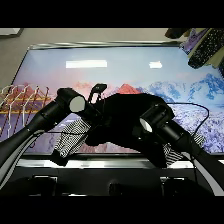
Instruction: Fold the clothes and pants, and hang the long-sleeved shirts on hangers.
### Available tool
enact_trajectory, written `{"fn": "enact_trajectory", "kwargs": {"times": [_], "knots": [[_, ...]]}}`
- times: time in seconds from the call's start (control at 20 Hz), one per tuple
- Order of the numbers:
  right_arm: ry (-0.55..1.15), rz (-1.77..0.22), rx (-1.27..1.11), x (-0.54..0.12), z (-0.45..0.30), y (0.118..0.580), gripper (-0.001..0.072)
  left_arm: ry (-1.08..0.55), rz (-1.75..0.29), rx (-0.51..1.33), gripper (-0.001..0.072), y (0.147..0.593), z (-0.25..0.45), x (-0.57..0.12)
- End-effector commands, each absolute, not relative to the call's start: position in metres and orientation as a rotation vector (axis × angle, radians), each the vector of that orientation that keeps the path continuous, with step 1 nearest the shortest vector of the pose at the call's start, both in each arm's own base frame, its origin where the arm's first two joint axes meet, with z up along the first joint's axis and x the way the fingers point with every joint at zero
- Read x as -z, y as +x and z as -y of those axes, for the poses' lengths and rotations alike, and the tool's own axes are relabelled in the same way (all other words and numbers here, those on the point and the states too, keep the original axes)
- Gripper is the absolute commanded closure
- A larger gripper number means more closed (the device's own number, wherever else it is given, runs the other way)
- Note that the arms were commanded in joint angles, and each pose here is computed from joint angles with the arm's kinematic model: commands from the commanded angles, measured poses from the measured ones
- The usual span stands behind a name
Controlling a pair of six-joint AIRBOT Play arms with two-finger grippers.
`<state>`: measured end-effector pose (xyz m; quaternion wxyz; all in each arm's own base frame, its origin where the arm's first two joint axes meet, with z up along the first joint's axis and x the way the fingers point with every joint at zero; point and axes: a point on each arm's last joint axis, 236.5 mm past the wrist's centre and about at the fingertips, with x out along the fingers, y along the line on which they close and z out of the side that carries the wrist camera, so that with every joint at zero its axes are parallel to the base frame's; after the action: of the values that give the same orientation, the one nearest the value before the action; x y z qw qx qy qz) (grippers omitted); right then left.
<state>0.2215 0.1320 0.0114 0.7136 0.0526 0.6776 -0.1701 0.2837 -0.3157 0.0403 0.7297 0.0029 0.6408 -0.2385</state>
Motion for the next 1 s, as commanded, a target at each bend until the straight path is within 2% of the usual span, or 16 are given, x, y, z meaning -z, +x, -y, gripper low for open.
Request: {"fn": "enact_trajectory", "kwargs": {"times": [0.0, 0.1, 0.3, 0.6, 0.8, 0.95], "knots": [[0.133, -1.466, 0.39, -0.003, -0.131, 0.228, 0.0478, 0.007, -1.412, 0.525, 0.0673, 0.284, 0.316, -0.04], [0.149, -1.47, 0.412, 0.001, -0.13, 0.225, 0.0674, 0.008, -1.413, 0.525, 0.0673, 0.284, 0.316, -0.04], [0.119, -1.369, 0.399, -0.033, -0.119, 0.245, 0.0678, -0.009, -1.397, 0.518, 0.0674, 0.29, 0.312, -0.046], [0.266, -1.083, 0.144, -0.19, -0.118, 0.319, 0.0678, -0.073, -1.25, 0.528, 0.0674, 0.325, 0.306, -0.115], [0.366, -0.98, -0.038, -0.262, -0.143, 0.313, 0.0679, -0.078, -1.167, 0.506, 0.0675, 0.33, 0.295, -0.159], [0.318, -1.039, -0.073, -0.26, -0.146, 0.296, 0.0679, -0.058, -1.157, 0.427, 0.0675, 0.323, 0.268, -0.174]]}}
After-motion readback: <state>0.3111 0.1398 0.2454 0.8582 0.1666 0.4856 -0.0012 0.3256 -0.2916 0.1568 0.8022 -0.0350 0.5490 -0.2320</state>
